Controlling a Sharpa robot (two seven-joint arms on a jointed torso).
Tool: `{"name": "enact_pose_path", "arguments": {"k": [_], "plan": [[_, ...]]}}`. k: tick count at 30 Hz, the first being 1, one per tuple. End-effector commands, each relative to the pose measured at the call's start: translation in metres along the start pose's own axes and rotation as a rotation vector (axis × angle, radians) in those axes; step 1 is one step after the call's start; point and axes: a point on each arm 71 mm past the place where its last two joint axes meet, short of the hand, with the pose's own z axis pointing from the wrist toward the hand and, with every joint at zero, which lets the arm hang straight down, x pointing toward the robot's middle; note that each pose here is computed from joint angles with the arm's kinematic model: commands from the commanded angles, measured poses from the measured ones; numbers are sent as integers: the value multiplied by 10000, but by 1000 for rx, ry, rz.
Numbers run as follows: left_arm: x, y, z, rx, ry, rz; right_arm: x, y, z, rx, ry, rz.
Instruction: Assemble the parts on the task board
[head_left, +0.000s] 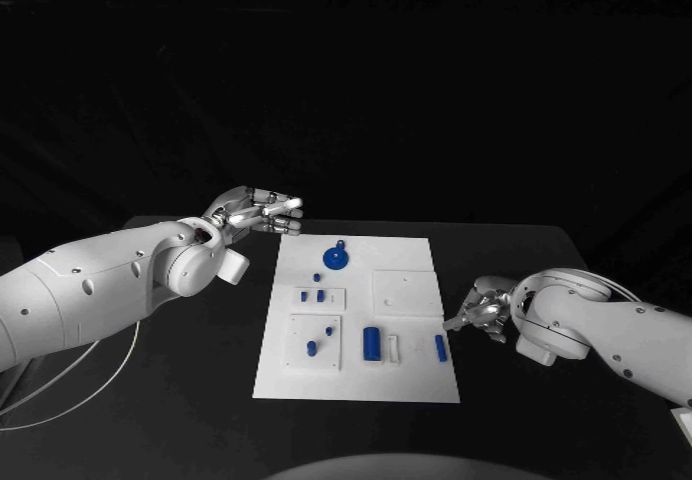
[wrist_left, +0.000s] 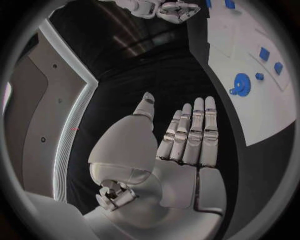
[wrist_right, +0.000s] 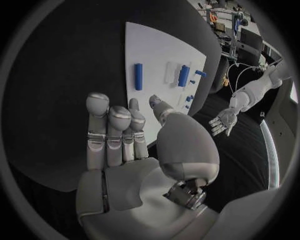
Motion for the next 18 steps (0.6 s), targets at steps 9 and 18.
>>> {"name": "enact_pose_path", "arguments": {"k": [9,18], "plan": [[32,-25,7,30,17,-1,206,-36,74,74,48,-83],[31,-23,5,27,19,-2,323,43,125,70,56,-88]]}}
